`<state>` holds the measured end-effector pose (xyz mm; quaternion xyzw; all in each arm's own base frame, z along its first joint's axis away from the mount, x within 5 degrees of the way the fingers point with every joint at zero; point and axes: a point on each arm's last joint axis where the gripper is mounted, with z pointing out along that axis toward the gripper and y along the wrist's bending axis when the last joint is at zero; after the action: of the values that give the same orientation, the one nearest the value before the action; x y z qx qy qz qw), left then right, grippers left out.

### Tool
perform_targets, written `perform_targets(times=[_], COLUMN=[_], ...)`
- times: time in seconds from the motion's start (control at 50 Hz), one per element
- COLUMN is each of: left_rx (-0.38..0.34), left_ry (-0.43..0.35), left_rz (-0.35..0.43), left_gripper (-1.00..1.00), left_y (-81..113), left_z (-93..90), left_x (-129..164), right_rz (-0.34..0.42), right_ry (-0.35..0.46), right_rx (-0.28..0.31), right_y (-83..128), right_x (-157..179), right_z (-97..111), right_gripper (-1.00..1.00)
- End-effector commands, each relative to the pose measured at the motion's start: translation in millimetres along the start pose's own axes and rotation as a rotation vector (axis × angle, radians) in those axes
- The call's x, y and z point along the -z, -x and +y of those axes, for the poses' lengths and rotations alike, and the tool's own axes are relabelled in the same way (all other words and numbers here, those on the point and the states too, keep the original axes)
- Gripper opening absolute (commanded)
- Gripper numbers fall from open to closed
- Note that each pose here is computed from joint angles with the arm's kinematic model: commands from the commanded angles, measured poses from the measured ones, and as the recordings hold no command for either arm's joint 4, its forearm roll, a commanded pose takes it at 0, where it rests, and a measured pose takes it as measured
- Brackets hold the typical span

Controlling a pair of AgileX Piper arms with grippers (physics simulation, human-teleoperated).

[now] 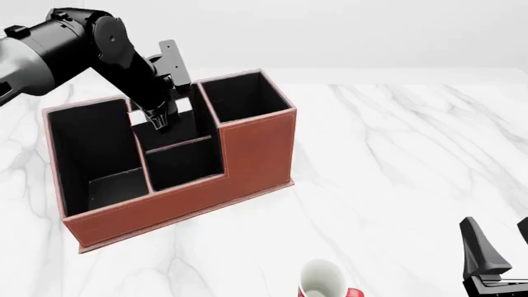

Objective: Pick up the book and place it in the front compartment of the caddy.

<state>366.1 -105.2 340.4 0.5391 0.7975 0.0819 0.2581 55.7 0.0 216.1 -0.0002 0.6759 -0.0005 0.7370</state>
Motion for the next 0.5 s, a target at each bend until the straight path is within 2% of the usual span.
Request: perform_targets(times=[0.02, 0.06, 0.1, 0.12, 0.16, 0.18, 0.3, 0.32, 0.4, 0.42, 0.46, 0.5], left_rx=[-0.022, -0.023, -0.025, -0.020, -0.022, -0.020, -0.022, -0.019, -0.023, -0.017, -0.021, -0.019], left_ry=[0.015, 0.012, 0.017, 0.005, 0.009, 0.001, 0.005, 0.004, 0.003, -0.002, 0.004, 0.001], left_rz=[0.004, 0.001, 0.008, 0.002, 0.010, 0.005, 0.009, -0.001, 0.008, 0.002, 0.008, 0.006], left_gripper=[-1.00, -1.00, -1.00, -1.00, -1.00, -1.00, -1.00, -1.00, -1.00, -1.00, -1.00, -1.00], left_y=[-6.9, -4.2, -9.9, -1.1, -8.1, -1.8, -5.0, 2.5, -2.6, 3.5, -2.1, 0.5], left_z=[1.5, 0.4, 2.8, -0.7, 2.1, -0.5, 2.1, 0.3, 2.7, 1.2, 3.6, 3.2], left_x=[-7, -8, -11, -12, -16, -17, -21, -19, -23, -22, -23, -23], right_rz=[0.000, 0.000, 0.000, 0.000, 0.000, 0.000, 0.000, 0.000, 0.000, 0.000, 0.000, 0.000], right_ry=[0.000, 0.000, 0.000, 0.000, 0.000, 0.000, 0.000, 0.000, 0.000, 0.000, 0.000, 0.000], right_rx=[0.000, 0.000, 0.000, 0.000, 0.000, 0.000, 0.000, 0.000, 0.000, 0.000, 0.000, 0.000], right_y=[0, 0, 0, 0, 0, 0, 0, 0, 0, 0, 0, 0], right_x=[0, 0, 0, 0, 0, 0, 0, 0, 0, 0, 0, 0], right_z=[0, 0, 0, 0, 0, 0, 0, 0, 0, 0, 0, 0], right_gripper=[1.00, 1.00, 1.00, 1.00, 1.00, 1.00, 1.00, 1.00, 1.00, 1.00, 1.00, 1.00])
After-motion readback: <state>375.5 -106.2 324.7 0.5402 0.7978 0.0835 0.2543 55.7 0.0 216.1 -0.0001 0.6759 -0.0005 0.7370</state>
